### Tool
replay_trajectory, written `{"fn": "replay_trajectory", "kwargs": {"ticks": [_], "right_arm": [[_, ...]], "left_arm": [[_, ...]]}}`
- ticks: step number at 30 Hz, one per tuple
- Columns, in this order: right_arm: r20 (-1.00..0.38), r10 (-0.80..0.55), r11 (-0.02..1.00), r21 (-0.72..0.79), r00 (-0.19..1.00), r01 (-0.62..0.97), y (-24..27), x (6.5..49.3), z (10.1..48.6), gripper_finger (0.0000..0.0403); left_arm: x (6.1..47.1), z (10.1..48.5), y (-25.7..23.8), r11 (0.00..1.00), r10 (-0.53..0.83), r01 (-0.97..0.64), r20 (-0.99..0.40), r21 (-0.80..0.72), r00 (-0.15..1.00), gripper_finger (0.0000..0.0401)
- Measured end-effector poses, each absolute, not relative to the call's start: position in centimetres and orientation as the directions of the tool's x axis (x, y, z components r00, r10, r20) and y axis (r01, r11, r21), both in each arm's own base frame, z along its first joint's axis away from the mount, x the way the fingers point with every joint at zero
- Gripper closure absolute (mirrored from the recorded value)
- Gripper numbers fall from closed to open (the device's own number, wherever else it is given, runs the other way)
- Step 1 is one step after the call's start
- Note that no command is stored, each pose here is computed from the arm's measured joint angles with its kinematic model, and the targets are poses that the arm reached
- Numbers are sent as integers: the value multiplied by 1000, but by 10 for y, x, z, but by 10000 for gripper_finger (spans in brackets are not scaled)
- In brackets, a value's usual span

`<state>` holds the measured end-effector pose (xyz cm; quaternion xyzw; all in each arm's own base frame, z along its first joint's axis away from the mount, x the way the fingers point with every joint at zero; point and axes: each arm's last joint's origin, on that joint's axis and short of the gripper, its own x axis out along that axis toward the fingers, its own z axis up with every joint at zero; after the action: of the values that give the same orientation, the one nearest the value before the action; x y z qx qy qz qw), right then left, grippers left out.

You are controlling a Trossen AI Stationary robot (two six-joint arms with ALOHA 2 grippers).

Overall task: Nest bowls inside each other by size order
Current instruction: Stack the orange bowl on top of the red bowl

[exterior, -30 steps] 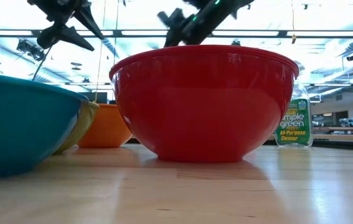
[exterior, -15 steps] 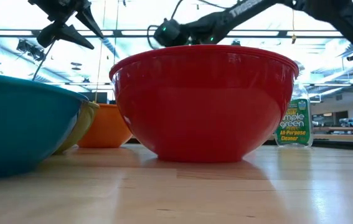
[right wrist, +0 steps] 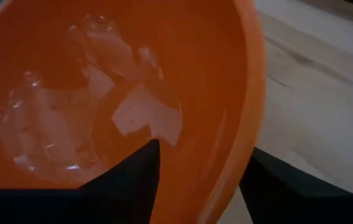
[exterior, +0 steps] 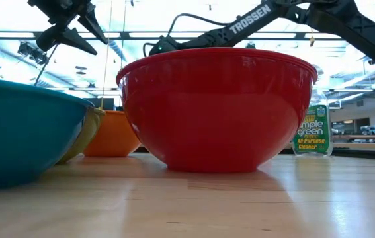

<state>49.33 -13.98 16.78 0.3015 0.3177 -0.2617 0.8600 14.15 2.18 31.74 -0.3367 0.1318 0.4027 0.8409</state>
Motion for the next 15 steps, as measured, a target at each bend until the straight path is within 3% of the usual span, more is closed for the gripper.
{"fn": "replay_trajectory", "kwargs": {"ticks": [6, 15], "right_arm": [[-703, -303, 615, 371, 643, 696, -139, 494, 166, 241], [-715, -304, 488, 451, 630, 747, -147, 490, 165, 339]], "left_arm": [[141, 317, 22, 468, 590, -769, -493, -435, 639, 209], [141, 317, 22, 470, 588, -769, -496, -433, 639, 209]]}}
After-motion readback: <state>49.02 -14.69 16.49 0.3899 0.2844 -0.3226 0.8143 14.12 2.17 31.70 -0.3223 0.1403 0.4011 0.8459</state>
